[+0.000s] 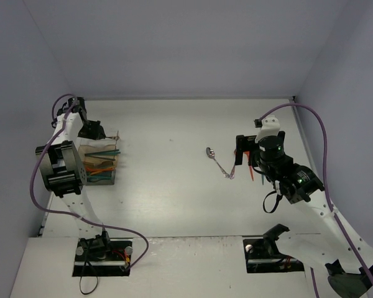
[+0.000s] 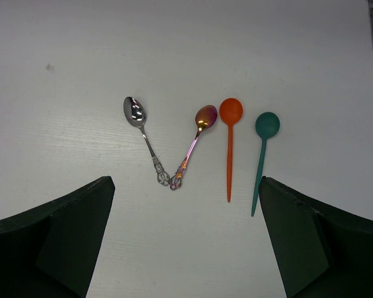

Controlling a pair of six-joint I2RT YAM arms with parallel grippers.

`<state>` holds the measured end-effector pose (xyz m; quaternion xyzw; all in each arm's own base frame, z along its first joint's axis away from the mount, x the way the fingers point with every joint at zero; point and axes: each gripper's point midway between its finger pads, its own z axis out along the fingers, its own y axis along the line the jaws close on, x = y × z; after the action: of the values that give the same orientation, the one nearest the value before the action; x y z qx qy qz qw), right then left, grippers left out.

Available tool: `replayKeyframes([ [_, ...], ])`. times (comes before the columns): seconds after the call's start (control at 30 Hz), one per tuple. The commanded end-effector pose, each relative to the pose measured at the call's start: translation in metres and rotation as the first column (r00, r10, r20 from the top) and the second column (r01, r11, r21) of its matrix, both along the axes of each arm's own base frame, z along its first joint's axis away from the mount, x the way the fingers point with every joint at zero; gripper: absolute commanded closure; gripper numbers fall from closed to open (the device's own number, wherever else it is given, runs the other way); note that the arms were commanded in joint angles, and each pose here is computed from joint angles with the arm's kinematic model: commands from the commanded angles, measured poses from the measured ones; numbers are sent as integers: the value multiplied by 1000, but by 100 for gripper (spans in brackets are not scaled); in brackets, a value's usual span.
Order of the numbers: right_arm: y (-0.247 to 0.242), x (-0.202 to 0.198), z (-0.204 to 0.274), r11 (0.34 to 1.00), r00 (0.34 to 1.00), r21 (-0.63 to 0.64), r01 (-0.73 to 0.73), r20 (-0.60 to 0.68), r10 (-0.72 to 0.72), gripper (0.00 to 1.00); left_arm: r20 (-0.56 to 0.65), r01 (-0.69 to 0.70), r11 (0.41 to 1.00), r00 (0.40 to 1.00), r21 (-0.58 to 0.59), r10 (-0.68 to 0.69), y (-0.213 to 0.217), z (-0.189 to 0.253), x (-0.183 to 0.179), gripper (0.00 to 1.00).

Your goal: Sort the eating utensils into containers

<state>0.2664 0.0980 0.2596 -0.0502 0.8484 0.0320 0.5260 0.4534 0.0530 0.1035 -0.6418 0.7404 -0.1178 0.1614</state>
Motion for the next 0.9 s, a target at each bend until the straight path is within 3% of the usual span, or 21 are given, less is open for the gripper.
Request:
replayKeyframes([
  [0.0,-2,10,9,1000,999,-2,30,43,-30,0,81,-9,1000,997,5,9,11,26,15,97],
  [0.43,2,12,1,1000,1000,-9,17,17,-16,0,155,46,994,986,97,-61,19,61,18,55],
  [0.6,13,14,-10,1000,999,2,-23,-28,23,0,210,181,951,949,250,-235,-6,103,10,39],
  [0.73,34,18,-32,995,989,18,-96,-116,97,0,189,363,786,840,501,-509,-47,150,-7,26],
  [0.8,43,19,-43,992,980,44,-114,-160,120,0,148,437,673,764,596,-628,-77,163,-22,21],
  [0.87,51,21,-55,990,969,65,-123,-208,134,1,147,470,610,703,638,-696,-94,169,-36,20],
])
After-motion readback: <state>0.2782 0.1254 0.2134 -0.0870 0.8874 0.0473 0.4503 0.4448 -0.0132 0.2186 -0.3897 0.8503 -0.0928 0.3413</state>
